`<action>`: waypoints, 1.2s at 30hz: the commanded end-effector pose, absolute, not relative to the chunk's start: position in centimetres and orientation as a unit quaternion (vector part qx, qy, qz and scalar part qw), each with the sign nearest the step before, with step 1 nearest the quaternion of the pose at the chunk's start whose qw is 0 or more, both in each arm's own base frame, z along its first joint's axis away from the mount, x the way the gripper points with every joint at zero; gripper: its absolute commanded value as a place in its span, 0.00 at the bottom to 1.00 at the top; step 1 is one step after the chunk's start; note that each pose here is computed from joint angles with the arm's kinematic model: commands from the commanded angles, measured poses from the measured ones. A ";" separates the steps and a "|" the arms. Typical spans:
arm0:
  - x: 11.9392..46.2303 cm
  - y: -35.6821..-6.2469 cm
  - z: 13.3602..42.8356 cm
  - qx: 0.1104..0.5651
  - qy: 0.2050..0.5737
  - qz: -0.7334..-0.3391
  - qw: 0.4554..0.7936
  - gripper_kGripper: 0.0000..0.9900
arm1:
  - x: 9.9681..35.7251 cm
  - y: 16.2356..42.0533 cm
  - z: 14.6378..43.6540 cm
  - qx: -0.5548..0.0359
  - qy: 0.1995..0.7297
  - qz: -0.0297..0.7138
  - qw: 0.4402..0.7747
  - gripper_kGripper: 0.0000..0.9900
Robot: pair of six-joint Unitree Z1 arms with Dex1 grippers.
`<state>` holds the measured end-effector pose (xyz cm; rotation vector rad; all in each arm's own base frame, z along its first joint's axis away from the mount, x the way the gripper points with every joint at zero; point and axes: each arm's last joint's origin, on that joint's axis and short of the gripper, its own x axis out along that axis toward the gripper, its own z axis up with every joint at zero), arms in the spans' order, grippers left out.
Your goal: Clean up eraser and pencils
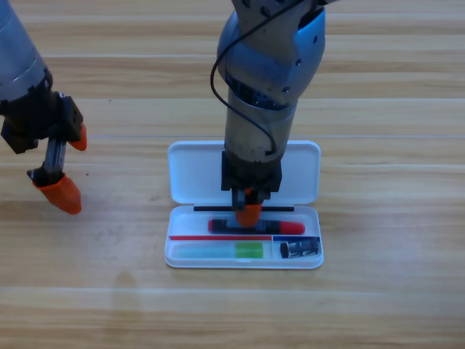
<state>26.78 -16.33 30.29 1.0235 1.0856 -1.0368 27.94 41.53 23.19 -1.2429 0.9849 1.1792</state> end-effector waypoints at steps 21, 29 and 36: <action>40.1 -14.8 30.9 0.328 0.387 -0.442 0.740 0.91 | 15.2 25.4 44.2 -0.297 0.285 0.642 0.647 0.99; 46.5 -16.4 24.0 0.265 0.389 -0.509 0.721 0.26 | 13.0 22.8 43.8 -0.249 0.260 0.672 0.647 0.99; 46.9 -17.3 17.5 0.208 0.425 -0.562 0.678 0.00 | 13.2 23.5 42.9 -0.245 0.275 0.678 0.636 0.99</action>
